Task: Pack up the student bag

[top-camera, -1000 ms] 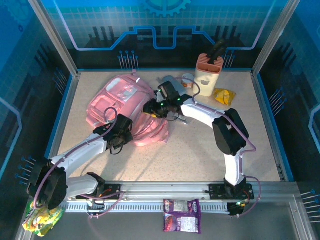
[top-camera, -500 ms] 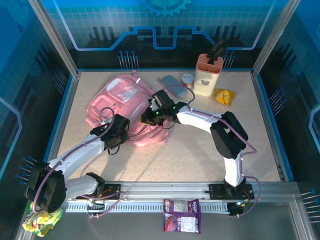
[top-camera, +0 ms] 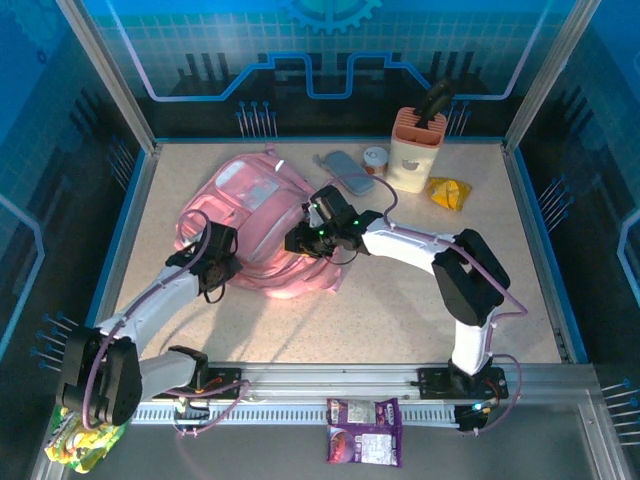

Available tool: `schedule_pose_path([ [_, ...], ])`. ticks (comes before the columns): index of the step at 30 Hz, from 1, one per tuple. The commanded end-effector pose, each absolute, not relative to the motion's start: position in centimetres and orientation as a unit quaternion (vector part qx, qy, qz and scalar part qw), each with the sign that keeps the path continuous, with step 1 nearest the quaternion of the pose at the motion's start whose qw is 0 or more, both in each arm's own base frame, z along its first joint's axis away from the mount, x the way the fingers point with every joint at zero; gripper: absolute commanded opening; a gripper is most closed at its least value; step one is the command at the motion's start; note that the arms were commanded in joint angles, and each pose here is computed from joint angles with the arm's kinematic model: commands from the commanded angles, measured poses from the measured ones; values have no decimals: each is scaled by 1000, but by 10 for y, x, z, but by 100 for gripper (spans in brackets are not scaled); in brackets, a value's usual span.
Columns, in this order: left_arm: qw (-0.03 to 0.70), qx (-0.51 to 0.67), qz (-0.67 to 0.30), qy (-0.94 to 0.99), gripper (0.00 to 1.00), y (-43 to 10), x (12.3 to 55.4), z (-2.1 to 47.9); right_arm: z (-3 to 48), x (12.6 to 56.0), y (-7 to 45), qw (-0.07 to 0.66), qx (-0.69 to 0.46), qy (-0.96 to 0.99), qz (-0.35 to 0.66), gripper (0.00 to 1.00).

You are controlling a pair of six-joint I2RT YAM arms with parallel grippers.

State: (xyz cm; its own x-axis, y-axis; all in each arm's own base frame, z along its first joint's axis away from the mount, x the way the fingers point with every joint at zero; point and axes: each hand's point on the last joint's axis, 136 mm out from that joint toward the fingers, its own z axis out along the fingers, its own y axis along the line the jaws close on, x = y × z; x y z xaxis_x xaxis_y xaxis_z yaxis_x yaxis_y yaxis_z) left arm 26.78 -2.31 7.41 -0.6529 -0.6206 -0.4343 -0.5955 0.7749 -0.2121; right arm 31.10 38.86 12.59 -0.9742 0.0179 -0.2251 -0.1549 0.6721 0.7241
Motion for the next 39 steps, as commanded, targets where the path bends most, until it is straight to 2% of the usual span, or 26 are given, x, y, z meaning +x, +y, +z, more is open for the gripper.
schedule_pose_path([
  [1, 242, -321, -53, 914, 31, -29, 263, 87, 163, 310, 372, 167, -73, 904, 387, 48],
  [3, 242, -311, -77, 916, 41, -38, 259, 96, 167, 313, 351, 191, -79, 910, 359, 56],
  [6, 242, -303, -98, 917, 48, -45, 251, 106, 173, 321, 315, 231, -90, 919, 306, 63],
  [9, 246, -285, -129, 917, 52, -62, 252, 115, 179, 339, 287, 260, -101, 921, 272, 73],
  [13, 257, -256, -155, 919, 55, -90, 260, 126, 172, 380, 248, 299, -111, 932, 172, 85],
  [17, 268, -230, -177, 919, 56, -119, 271, 136, 162, 423, 226, 309, -112, 934, 137, 92],
  [23, 266, -215, -201, 918, 58, -153, 284, 141, 134, 473, 219, 296, -134, 940, 108, 100],
  [28, 272, -208, -199, 918, 60, -167, 291, 145, 112, 505, 206, 282, -138, 946, 84, 100],
  [39, 280, -219, -193, 915, 64, -161, 289, 143, 65, 537, 196, 230, -188, 954, 35, 100],
])
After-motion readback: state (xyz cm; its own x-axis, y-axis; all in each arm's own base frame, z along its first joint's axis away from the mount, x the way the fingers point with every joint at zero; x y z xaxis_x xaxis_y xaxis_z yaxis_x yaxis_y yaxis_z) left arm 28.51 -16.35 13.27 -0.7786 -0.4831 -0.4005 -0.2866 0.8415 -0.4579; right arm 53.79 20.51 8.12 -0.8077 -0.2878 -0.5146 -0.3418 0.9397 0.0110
